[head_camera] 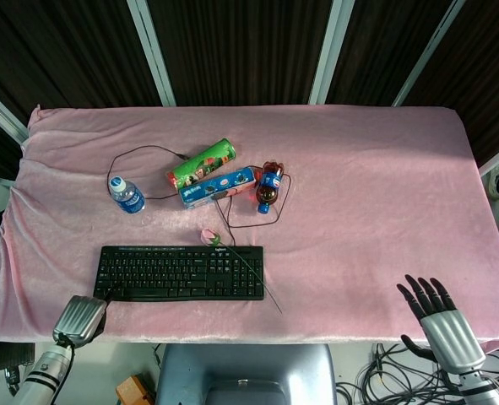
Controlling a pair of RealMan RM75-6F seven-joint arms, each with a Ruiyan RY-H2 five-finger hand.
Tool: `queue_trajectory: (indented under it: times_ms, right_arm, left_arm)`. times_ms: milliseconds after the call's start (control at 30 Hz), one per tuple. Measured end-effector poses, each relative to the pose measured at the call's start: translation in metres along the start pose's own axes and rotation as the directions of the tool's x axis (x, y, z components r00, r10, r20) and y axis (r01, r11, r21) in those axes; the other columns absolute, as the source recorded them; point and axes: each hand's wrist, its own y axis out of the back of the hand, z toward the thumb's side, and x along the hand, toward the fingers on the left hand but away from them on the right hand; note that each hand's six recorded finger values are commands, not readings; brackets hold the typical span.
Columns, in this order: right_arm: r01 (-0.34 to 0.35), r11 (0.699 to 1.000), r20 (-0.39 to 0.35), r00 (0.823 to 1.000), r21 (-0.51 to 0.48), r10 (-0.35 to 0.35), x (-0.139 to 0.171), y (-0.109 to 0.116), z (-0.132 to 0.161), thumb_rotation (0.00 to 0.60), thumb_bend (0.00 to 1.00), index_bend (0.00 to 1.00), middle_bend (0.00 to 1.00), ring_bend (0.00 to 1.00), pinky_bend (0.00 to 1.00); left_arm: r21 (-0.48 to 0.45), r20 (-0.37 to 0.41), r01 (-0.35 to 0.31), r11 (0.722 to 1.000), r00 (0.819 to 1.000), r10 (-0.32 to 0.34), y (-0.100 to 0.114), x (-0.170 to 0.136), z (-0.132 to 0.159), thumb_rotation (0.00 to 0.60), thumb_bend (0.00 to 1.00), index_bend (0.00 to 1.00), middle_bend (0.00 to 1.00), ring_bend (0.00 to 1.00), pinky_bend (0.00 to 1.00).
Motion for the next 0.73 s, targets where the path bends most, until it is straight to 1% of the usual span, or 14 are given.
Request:
queue_trajectory:
  times_ms: [67, 100, 133, 167, 200, 233, 267, 300, 333, 400, 433, 533, 600, 733]
  right_arm:
    - [0.002, 1.000, 0.001, 1.000, -0.003, -0.002, 0.001, 0.001, 0.000, 0.600, 0.36, 0.00, 0.00, 0.00, 0.06]
    - [0.005, 1.000, 0.002, 1.000, -0.005, -0.005, 0.001, 0.002, -0.001, 0.600, 0.36, 0.00, 0.00, 0.00, 0.06]
    - [0.008, 1.000, 0.003, 1.000, -0.007, -0.008, 0.001, 0.002, -0.002, 0.600, 0.36, 0.00, 0.00, 0.00, 0.06]
    - [0.011, 1.000, 0.005, 1.000, -0.009, -0.010, 0.002, 0.003, -0.002, 0.600, 0.36, 0.00, 0.00, 0.00, 0.06]
    - [0.014, 1.000, 0.007, 1.000, -0.010, -0.014, 0.002, 0.004, -0.003, 0.600, 0.36, 0.00, 0.00, 0.00, 0.06]
    - [0.015, 1.000, 0.009, 1.000, -0.009, -0.015, 0.002, 0.004, -0.003, 0.600, 0.36, 0.00, 0.00, 0.00, 0.06]
    - [0.015, 1.000, 0.009, 1.000, -0.008, -0.015, 0.003, 0.004, -0.003, 0.600, 0.36, 0.00, 0.00, 0.00, 0.06]
    - [0.015, 1.000, 0.009, 1.000, -0.006, -0.015, 0.003, 0.003, -0.003, 0.600, 0.36, 0.00, 0.00, 0.00, 0.06]
    - [0.014, 1.000, 0.008, 1.000, -0.004, -0.014, 0.003, 0.003, -0.002, 0.600, 0.36, 0.00, 0.00, 0.00, 0.06]
    - [0.013, 1.000, 0.003, 1.000, 0.003, -0.013, 0.003, 0.002, 0.000, 0.600, 0.36, 0.00, 0.00, 0.00, 0.06]
    - [0.012, 1.000, 0.000, 1.000, 0.003, -0.012, 0.003, 0.001, 0.001, 0.600, 0.36, 0.00, 0.00, 0.00, 0.06]
    - [0.011, 1.000, -0.013, 1.000, 0.008, -0.011, 0.003, 0.000, 0.004, 0.600, 0.36, 0.00, 0.00, 0.00, 0.06]
    - [0.003, 1.000, -0.018, 1.000, 0.010, -0.003, 0.004, -0.001, 0.005, 0.600, 0.36, 0.00, 0.00, 0.00, 0.06]
    - [0.010, 1.000, -0.016, 1.000, 0.005, -0.009, 0.003, 0.000, 0.004, 0.600, 0.36, 0.00, 0.00, 0.00, 0.06]
  left_arm:
    - [-0.003, 0.004, -0.048, 0.999, 0.999, 0.048, 0.009, -0.008, -0.002, 0.600, 0.88, 0.00, 0.94, 0.98, 1.00]
    - [-0.007, 0.007, -0.073, 0.997, 0.997, 0.073, 0.013, -0.013, -0.003, 0.600, 0.85, 0.00, 0.82, 0.92, 0.97]
    - [-0.014, 0.012, -0.109, 0.994, 0.994, 0.110, 0.019, -0.020, -0.005, 0.600, 0.79, 0.00, 0.62, 0.78, 0.88]
    - [-0.022, 0.017, -0.141, 0.990, 0.990, 0.141, 0.024, -0.027, -0.006, 0.600, 0.74, 0.00, 0.47, 0.63, 0.78]
    - [-0.034, 0.023, -0.176, 0.984, 0.984, 0.176, 0.028, -0.033, -0.007, 0.600, 0.66, 0.00, 0.24, 0.38, 0.55]
    - [-0.054, 0.032, -0.228, 0.972, 0.973, 0.230, 0.035, -0.043, -0.009, 0.600, 0.59, 0.00, 0.09, 0.17, 0.31]
    - [-0.073, 0.037, -0.272, 0.960, 0.961, 0.275, 0.039, -0.051, -0.012, 0.600, 0.56, 0.00, 0.03, 0.07, 0.19]
    - [-0.093, 0.039, -0.317, 0.944, 0.946, 0.321, 0.044, -0.059, -0.015, 0.600, 0.51, 0.00, 0.00, 0.00, 0.07]
    - [-0.122, 0.038, -0.378, 0.918, 0.922, 0.385, 0.048, -0.070, -0.021, 0.600, 0.48, 0.00, 0.00, 0.00, 0.02]
    - [-0.164, 0.036, -0.463, 0.871, 0.880, 0.474, 0.052, -0.089, -0.031, 0.600, 0.44, 0.00, 0.00, 0.00, 0.00]
    - [-0.187, 0.044, -0.509, 0.840, 0.850, 0.525, 0.053, -0.102, -0.038, 0.600, 0.43, 0.00, 0.00, 0.00, 0.00]
    - [-0.213, 0.089, -0.568, 0.795, 0.799, 0.595, 0.045, -0.130, -0.049, 0.600, 0.42, 0.00, 0.00, 0.00, 0.00]
    - [-0.205, 0.112, -0.573, 0.793, 0.792, 0.601, 0.038, -0.141, -0.053, 0.600, 0.42, 0.00, 0.00, 0.00, 0.00]
    - [-0.213, 0.122, -0.545, 0.811, 0.809, 0.575, 0.027, -0.146, -0.051, 0.600, 0.42, 0.00, 0.00, 0.00, 0.00]
